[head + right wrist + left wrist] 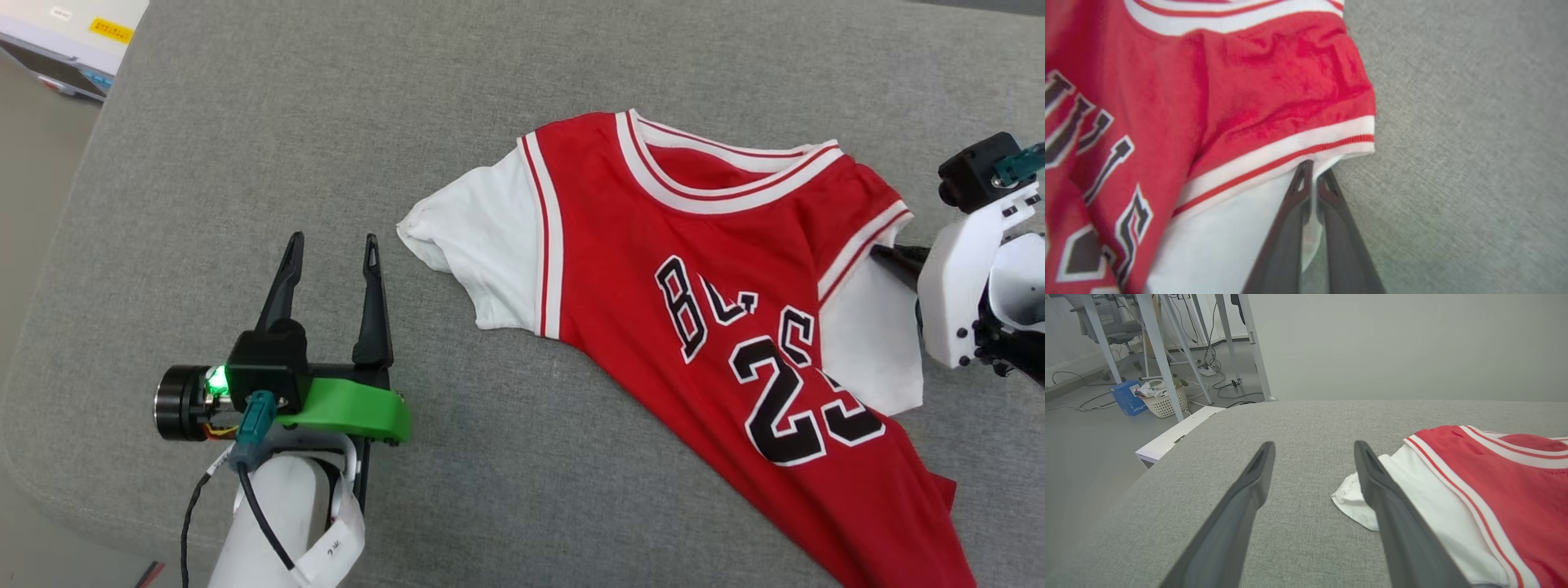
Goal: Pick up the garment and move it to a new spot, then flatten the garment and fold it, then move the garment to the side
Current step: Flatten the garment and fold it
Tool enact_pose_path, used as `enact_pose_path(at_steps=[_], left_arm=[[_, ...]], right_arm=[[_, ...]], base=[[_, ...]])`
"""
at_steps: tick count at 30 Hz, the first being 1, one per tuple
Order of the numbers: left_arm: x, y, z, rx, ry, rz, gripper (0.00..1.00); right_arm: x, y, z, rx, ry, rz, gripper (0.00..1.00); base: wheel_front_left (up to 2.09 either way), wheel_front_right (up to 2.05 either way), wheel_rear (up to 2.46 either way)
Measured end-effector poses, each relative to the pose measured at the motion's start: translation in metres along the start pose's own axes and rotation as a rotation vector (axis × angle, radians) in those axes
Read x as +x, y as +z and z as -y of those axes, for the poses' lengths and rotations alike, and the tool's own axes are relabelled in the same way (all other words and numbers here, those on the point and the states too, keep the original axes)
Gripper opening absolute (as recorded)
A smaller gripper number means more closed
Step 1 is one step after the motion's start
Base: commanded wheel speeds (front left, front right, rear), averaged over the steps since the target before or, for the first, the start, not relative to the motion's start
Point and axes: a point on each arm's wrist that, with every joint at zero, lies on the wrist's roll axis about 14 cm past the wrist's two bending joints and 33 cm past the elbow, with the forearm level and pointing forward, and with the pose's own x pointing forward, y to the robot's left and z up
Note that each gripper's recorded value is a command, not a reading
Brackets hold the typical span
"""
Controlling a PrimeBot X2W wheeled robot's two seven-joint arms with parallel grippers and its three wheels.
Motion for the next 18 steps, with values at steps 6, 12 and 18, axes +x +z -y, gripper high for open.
enact_pose_path(at_steps=[6, 12, 18], left_arm=[[-0.01, 0.0, 0.005, -0.01, -0.015, -0.004, 1.0], [-0.011, 0.005, 0.021, -0.023, -0.062, 0.011, 1.0], [-0.006, 0.016, 0.041, -0.039, -0.124, 0.045, 1.0]], right_arm=[[-0.049, 0.019, 0.006, 0.014, -0.025, 0.192, 0.0], [-0.116, 0.001, 0.041, 0.032, -0.161, 0.232, 0.0], [-0.176, -0.016, 0.071, 0.087, -0.295, 0.238, 0.0]], base=[[0.0, 0.0, 0.0], [0.0, 0.0, 0.0], [0.0, 0.0, 0.0]])
